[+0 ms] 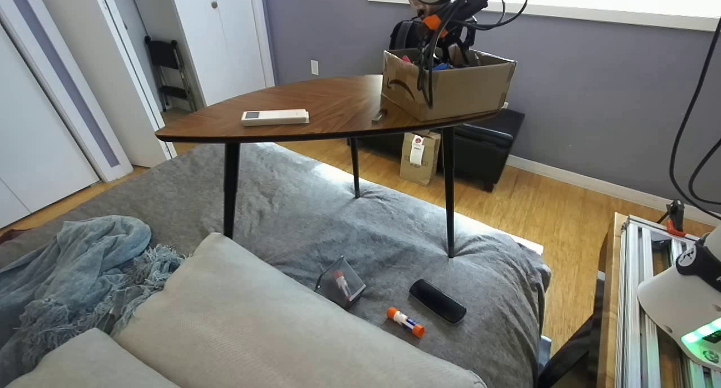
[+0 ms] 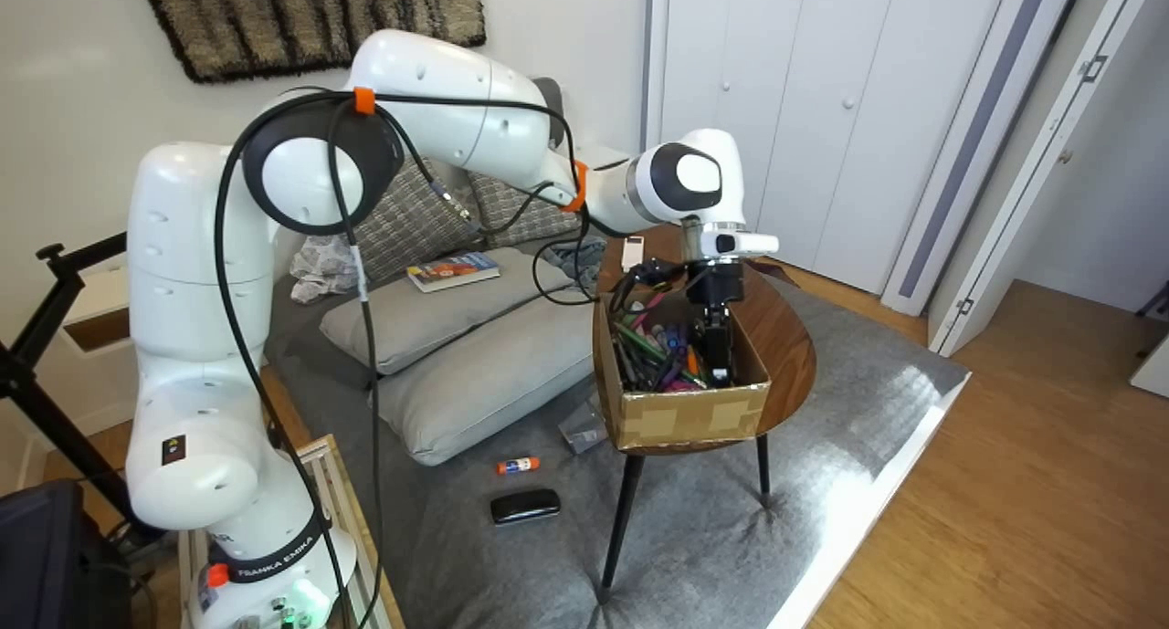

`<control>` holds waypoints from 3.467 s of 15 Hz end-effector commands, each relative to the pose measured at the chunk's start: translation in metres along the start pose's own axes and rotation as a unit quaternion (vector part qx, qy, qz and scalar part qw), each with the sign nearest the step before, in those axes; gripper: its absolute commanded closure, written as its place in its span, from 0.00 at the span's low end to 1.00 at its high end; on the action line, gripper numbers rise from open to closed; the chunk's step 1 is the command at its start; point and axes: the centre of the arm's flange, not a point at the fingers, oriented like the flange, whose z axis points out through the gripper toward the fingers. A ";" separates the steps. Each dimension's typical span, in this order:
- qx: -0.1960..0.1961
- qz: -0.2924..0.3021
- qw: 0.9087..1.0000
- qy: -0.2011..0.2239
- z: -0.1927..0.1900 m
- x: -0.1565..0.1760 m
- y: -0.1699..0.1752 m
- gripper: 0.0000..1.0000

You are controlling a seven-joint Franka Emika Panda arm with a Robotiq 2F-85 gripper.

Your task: Remove the black pen from the box and put it on the table

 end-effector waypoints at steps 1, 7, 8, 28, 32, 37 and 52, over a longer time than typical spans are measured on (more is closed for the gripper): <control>-0.017 -0.002 1.000 0.012 0.001 0.005 -0.006 0.98; -0.015 0.002 1.000 0.018 -0.006 0.004 0.002 0.97; -0.009 0.001 1.000 0.019 -0.011 0.002 0.007 0.97; 0.229 0.104 0.962 -0.108 -0.119 0.002 0.109 0.97; 0.240 0.107 0.959 -0.109 -0.120 0.006 0.108 0.88; 0.235 0.104 0.960 -0.112 -0.116 0.004 0.102 0.88; 0.327 0.041 0.943 -0.041 -0.239 0.014 -0.024 0.97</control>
